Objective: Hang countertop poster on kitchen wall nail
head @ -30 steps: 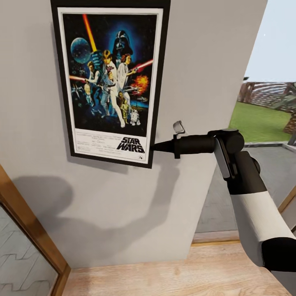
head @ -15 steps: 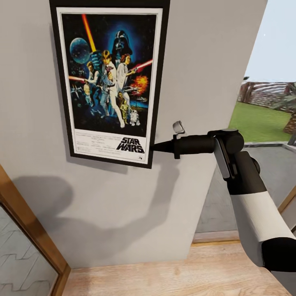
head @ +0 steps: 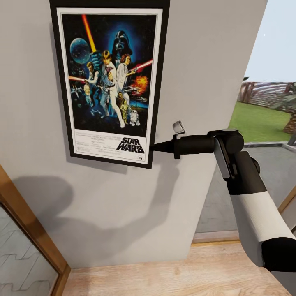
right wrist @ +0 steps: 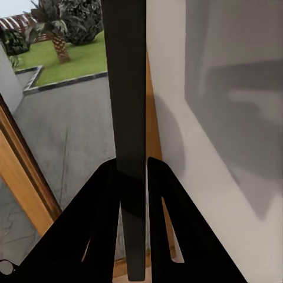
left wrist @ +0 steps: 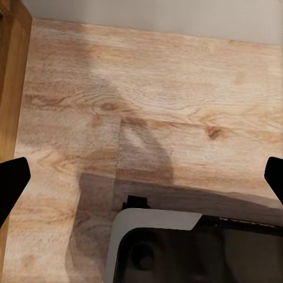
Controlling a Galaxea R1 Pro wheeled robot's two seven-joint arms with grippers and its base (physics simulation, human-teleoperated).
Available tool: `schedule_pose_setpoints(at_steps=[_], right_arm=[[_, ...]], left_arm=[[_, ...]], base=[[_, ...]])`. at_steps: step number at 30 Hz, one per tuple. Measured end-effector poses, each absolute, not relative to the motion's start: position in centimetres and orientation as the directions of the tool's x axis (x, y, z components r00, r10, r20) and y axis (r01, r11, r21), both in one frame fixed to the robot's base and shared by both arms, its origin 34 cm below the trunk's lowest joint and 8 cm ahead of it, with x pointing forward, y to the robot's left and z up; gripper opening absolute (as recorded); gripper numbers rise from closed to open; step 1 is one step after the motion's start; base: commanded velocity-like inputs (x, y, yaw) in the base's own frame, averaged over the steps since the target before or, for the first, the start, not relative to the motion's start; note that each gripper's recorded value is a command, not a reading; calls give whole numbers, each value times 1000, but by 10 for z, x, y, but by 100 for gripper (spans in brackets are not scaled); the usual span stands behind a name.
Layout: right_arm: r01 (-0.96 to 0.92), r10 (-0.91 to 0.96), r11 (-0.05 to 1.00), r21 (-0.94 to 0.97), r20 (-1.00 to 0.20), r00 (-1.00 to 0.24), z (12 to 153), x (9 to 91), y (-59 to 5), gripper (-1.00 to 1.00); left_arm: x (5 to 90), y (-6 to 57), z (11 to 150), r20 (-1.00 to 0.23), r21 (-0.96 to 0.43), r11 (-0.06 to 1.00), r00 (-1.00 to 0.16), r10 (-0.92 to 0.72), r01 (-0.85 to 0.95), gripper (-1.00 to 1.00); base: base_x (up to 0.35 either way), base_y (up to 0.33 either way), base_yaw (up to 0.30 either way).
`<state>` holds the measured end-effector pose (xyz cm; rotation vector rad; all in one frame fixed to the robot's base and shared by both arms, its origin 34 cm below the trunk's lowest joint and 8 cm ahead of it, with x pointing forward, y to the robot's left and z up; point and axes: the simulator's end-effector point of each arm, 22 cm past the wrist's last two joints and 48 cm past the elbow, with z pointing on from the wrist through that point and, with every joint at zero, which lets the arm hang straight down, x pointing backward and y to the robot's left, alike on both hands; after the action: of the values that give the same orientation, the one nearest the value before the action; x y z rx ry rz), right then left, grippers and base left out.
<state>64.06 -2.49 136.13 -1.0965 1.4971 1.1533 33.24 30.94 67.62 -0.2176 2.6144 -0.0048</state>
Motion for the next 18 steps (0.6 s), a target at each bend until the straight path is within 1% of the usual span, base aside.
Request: schedule_pose_setpoints(at_steps=[18], right_arm=[[-974,-116,160,161,-977,-181,1360,640,-24,-100]], left_arm=[[332,309,676,-493,-45,987,-856,-156,-154,100]], base=[[0,0,0]])
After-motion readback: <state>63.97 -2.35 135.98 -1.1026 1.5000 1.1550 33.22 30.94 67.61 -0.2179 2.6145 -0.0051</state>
